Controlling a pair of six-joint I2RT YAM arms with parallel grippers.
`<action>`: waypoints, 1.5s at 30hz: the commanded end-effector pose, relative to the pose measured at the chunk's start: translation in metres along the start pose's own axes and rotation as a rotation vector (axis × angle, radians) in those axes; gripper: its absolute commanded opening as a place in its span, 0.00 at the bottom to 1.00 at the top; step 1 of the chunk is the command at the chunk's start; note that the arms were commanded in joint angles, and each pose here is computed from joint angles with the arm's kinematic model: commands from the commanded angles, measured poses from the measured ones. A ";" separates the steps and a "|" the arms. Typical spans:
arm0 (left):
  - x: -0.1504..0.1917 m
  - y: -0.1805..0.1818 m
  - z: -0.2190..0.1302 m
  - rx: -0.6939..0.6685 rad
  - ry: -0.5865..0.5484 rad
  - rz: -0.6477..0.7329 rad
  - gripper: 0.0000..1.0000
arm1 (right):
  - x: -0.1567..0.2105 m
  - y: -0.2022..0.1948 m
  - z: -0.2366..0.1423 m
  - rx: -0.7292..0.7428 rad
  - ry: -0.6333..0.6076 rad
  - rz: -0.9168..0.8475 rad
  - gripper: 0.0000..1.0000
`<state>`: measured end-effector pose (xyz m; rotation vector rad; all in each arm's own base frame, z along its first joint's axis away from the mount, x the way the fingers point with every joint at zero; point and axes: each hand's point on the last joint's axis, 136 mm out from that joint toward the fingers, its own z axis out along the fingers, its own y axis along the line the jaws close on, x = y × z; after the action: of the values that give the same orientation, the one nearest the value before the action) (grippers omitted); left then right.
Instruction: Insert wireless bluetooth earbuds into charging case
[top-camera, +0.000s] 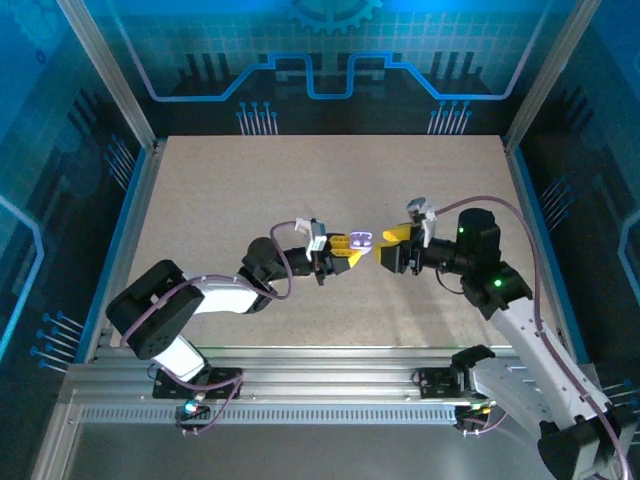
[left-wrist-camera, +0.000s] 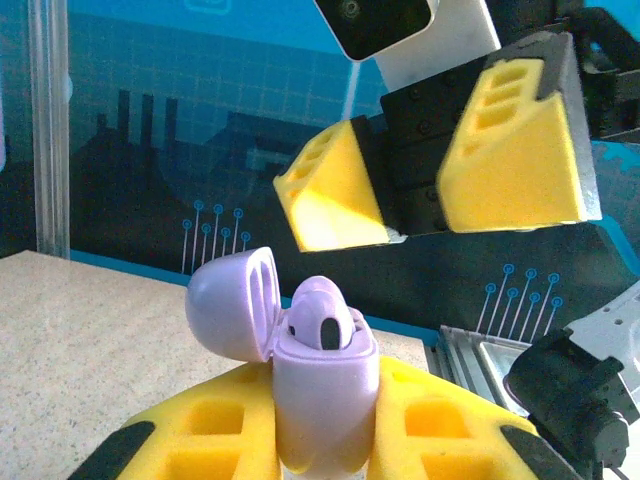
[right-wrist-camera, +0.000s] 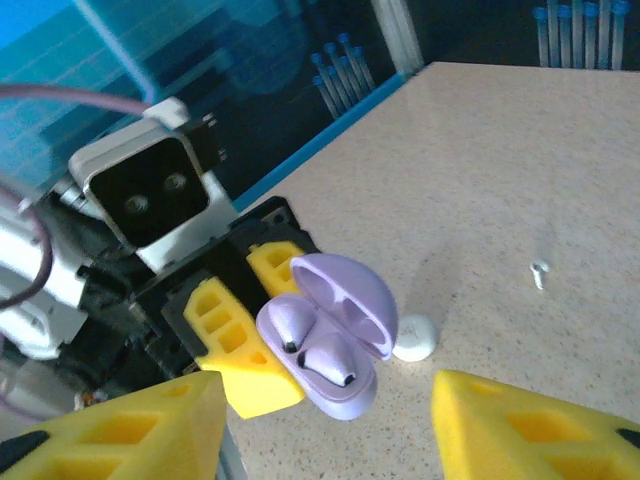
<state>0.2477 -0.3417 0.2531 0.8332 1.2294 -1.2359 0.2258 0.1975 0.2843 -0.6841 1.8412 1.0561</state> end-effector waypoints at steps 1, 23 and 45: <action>-0.014 -0.017 -0.004 0.056 -0.038 0.070 0.19 | -0.005 0.022 -0.005 -0.164 0.016 -0.194 0.62; -0.019 -0.020 -0.005 0.063 -0.047 0.081 0.19 | 0.007 0.028 0.002 -0.346 0.077 -0.469 0.66; -0.022 -0.022 -0.006 0.061 -0.054 0.104 0.19 | 0.003 0.005 -0.006 -0.190 0.063 -0.464 0.65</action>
<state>0.2390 -0.3381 0.2631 0.8619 1.1760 -1.2214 0.2122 0.1987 0.2906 -1.2370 1.4922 0.9096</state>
